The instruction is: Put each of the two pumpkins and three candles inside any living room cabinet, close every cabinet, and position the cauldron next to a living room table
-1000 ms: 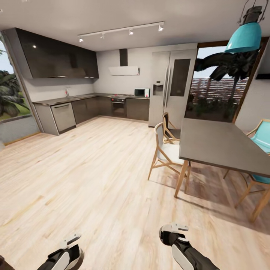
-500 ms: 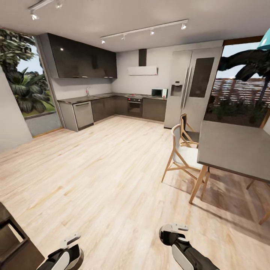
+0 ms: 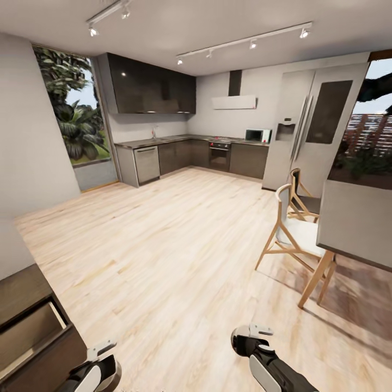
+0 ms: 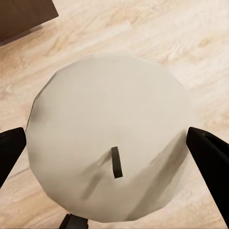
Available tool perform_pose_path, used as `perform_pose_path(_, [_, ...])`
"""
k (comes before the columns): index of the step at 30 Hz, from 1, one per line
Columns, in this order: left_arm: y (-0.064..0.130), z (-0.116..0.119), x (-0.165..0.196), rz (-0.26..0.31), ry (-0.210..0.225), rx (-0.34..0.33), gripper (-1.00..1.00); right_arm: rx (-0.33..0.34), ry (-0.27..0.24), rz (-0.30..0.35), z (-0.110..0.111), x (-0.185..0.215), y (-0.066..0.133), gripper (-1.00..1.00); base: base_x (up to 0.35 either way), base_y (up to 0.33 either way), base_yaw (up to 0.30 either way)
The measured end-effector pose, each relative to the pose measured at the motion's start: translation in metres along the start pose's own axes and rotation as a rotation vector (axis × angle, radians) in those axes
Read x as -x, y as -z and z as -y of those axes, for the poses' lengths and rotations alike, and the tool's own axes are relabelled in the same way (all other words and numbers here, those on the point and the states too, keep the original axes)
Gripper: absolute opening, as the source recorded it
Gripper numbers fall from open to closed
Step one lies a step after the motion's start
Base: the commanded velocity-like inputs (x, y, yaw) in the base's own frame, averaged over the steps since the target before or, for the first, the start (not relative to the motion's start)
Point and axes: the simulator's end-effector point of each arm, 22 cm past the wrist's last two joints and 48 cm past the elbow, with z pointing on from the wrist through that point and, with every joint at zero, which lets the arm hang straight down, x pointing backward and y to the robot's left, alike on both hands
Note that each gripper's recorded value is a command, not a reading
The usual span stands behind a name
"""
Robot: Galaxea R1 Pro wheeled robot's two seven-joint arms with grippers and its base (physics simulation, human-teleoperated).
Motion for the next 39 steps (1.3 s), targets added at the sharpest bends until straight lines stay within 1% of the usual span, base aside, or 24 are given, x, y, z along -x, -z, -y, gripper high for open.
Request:
perform_pose_path(33, [0.0001, 0.0009, -0.0005, -0.001, 0.000, -0.001, -1.00, 0.007, 0.000, -0.003, -0.0048, -0.0021, 0.0002, -1.00, 0.000, 0.000, 0.289])
perform_pose_path(39, [0.0001, 0.0010, -0.0006, -0.001, 0.001, -0.002, -1.00, 0.014, -0.001, -0.005, -0.0094, -0.0031, 0.0007, -1.00, 0.000, 0.000, 0.289])
